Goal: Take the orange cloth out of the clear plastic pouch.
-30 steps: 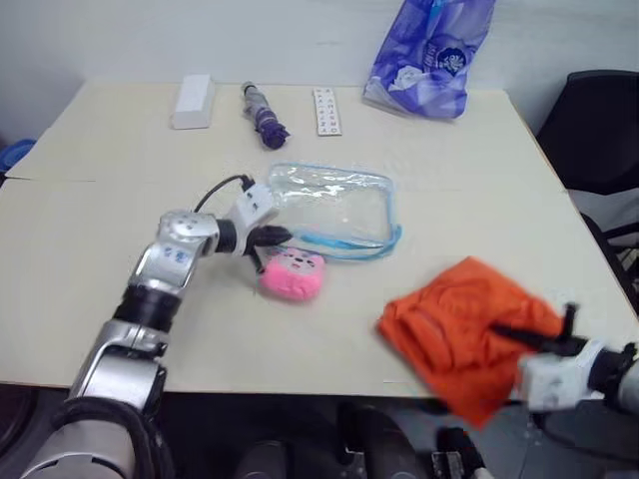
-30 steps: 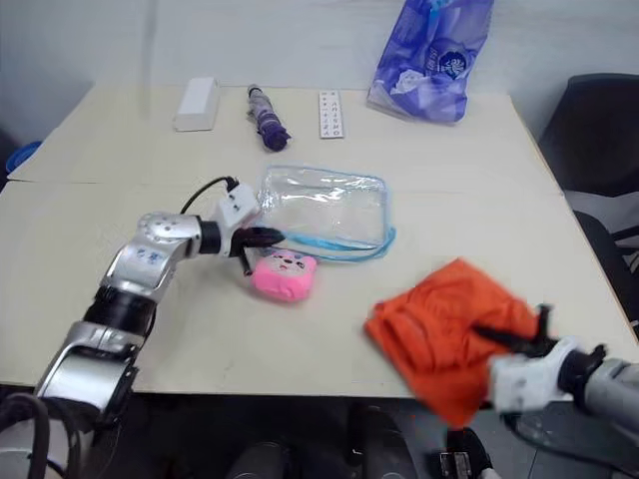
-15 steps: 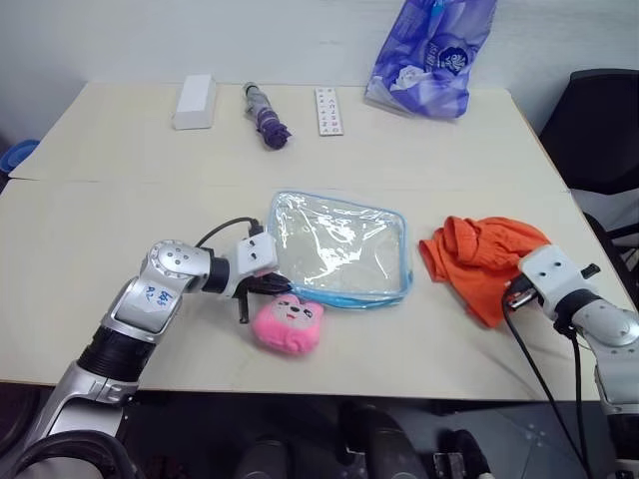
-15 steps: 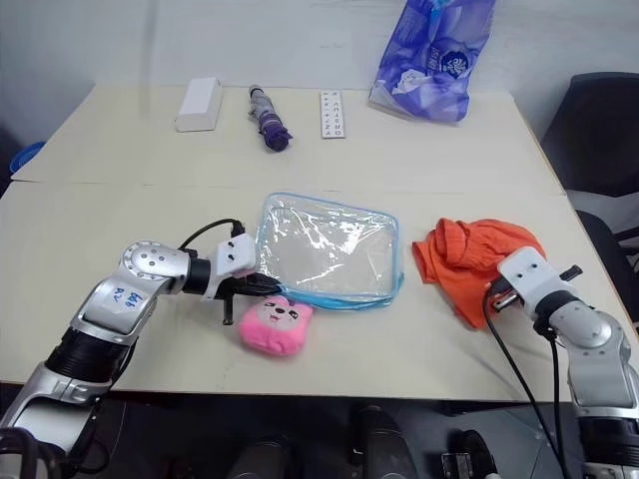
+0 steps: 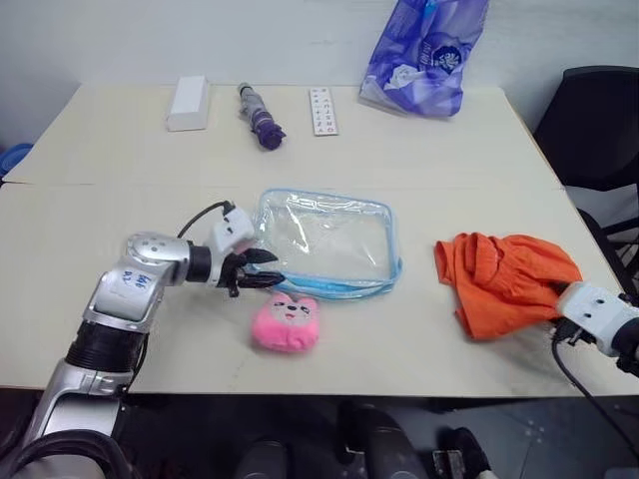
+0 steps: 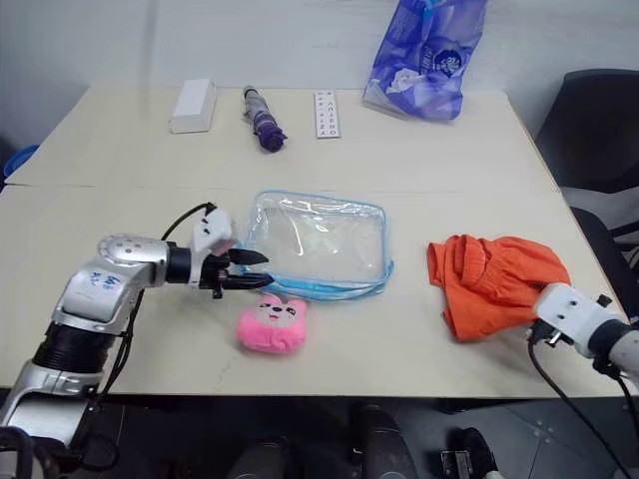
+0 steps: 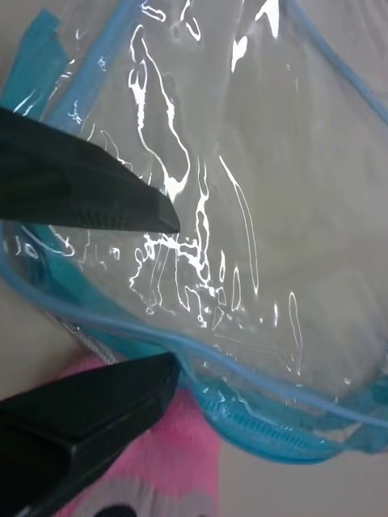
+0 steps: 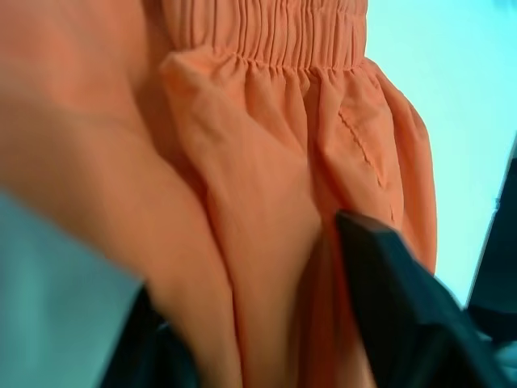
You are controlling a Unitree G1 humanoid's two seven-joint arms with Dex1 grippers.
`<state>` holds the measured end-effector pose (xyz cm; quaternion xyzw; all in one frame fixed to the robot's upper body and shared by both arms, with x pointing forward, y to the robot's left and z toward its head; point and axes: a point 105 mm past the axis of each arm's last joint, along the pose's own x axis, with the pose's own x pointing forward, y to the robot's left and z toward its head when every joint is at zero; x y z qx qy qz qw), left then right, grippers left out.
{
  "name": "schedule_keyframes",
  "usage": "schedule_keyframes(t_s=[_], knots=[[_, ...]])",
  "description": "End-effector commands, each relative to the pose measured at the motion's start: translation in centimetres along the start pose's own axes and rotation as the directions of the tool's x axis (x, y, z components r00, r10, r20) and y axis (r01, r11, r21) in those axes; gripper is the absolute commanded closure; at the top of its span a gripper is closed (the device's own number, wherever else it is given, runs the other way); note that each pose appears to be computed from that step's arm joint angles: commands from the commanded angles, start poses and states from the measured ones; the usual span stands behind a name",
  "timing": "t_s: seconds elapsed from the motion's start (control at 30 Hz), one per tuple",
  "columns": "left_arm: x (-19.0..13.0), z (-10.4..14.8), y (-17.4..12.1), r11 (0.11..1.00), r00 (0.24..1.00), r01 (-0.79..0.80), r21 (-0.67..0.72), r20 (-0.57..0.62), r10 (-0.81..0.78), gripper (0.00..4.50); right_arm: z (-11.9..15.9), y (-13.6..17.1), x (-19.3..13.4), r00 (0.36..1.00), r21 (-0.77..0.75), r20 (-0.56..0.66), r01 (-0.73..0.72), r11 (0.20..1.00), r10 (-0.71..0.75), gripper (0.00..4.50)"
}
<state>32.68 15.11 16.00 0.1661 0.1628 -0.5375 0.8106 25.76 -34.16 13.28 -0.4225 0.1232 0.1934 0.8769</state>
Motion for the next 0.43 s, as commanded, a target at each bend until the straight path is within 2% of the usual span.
schedule_keyframes(t_s=[0.03,0.1,0.27,0.37,0.43], knots=[[-2.8,1.6,-0.6,0.998,0.998,0.024,0.062,0.057,-0.027,0.59,1.4,-2.7,-2.9,0.999,0.071,0.045,0.014,0.997,-0.017,0.9],[-4.4,1.5,-1.2,0.996,0.997,0.052,0.078,0.046,-0.055,0.02,1.4,-2.6,-4.8,0.997,0.184,0.062,-0.061,0.981,0.05,0.25],[-9.6,0.4,-1.1,0.996,0.999,0.031,0.083,-0.015,-0.03,0.02,1.0,-2.7,-10.2,0.982,0.458,0.064,-0.188,0.869,0.179,0.25],[-13.3,-0.3,0.1,0.997,0.999,-0.043,0.057,-0.021,0.044,0.02,-0.2,-3.3,-12.8,0.983,0.583,0.02,-0.158,0.797,0.18,0.25],[-14.5,-0.1,0.9,0.995,0.996,-0.086,0.059,0.004,0.085,0.02,-0.7,-3.7,-13.6,0.988,0.617,0.019,-0.132,0.776,0.153,0.25]])
